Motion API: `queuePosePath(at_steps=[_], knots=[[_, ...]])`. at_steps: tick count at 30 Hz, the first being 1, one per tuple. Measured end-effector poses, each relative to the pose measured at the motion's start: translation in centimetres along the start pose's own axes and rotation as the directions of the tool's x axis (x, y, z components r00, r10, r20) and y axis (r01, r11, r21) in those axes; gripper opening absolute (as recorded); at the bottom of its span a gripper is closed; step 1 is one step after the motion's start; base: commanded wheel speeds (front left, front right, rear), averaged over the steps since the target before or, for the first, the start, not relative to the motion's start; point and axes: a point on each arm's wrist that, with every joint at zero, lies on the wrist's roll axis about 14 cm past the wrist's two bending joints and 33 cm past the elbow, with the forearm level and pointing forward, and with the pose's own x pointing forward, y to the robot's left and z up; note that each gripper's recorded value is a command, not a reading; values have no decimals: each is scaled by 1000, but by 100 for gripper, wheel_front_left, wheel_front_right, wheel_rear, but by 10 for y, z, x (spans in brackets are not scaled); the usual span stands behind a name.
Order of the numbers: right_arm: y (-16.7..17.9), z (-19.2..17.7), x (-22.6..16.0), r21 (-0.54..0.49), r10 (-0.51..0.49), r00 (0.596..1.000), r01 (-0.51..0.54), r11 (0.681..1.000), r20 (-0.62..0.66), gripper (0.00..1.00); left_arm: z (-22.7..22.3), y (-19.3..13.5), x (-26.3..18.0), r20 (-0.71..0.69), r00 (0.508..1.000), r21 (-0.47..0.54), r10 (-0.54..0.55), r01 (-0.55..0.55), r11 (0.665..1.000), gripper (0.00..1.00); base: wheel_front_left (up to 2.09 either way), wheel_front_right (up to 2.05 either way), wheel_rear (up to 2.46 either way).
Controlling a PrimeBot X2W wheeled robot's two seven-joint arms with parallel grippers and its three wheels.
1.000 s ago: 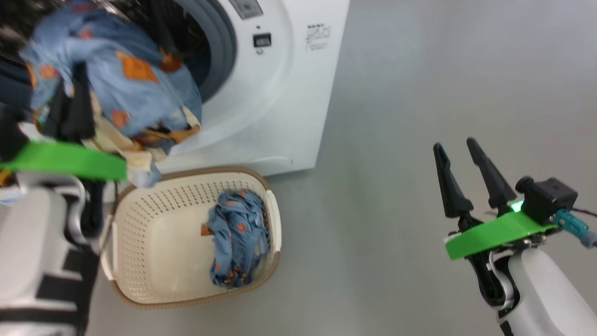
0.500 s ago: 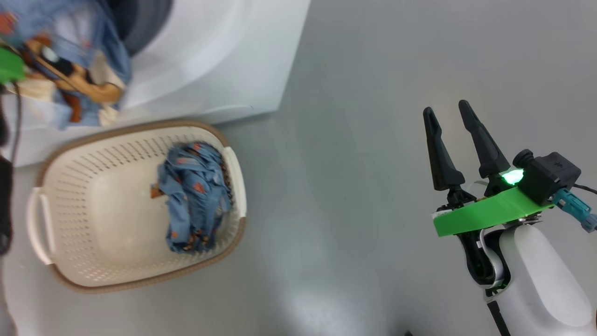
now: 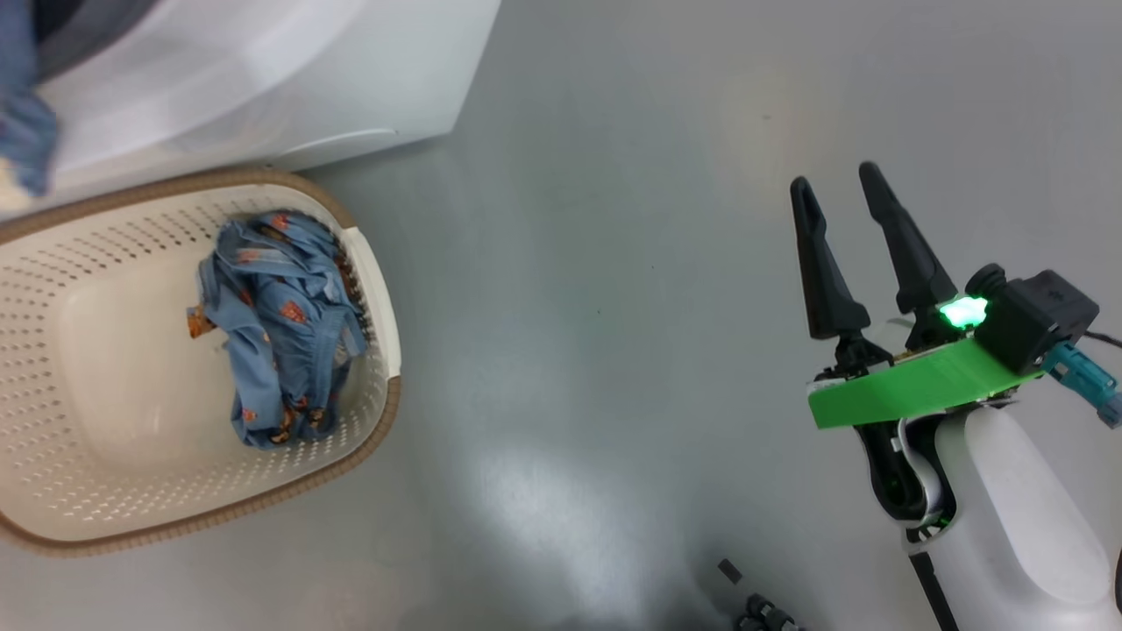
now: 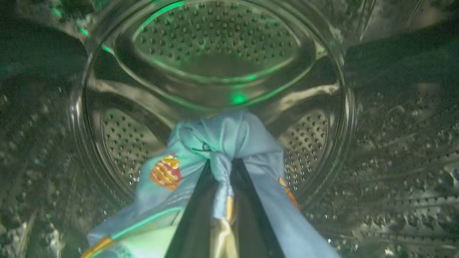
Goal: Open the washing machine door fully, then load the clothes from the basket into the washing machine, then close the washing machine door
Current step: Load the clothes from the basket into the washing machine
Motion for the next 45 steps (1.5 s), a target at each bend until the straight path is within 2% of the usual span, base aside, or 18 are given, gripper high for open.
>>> queuePosePath(at_steps=[3,4,5,10,14,25,32,34,39,45], knots=[[-2,-2,3,-3,-4,1000,4,1000,-2,100,20,4,6,94,995,-1,18,-18,1000,1,0,0,0],[-3,-4,3,-3,-6,1000,6,1000,-6,100,14,5,5,82,996,-13,27,-27,1000,93,0,0,0],[-3,-4,3,-3,-8,1000,7,1000,-8,100,1,6,2,47,998,-12,31,-30,999,100,0,0,0],[2,-5,4,4,4,1000,-4,1000,-10,100,-62,1,-23,-154,988,-16,28,-30,999,100,0,0,0],[7,-2,4,10,16,1000,-16,1000,-1,100,-77,1,-35,-229,973,-1,25,-26,1000,100,0,0,0],[20,23,-1,22,47,998,-48,999,53,100,-65,-13,-66,-273,962,-1,0,0,1000,100,0,0,0],[30,48,-7,35,71,991,-75,997,111,100,-38,-19,-92,-251,968,25,-23,30,999,100,0,0,0],[33,57,-11,41,77,988,-83,996,132,100,-30,-23,-107,-253,967,55,-41,56,997,100,0,0,0],[41,75,-19,39,98,980,-106,994,174,100,-20,-25,-140,-256,966,58,-44,61,996,100,0,0,0],[44,82,-35,41,108,976,-117,992,187,100,2,-24,-174,-227,973,72,-46,64,995,100,0,0,0]])
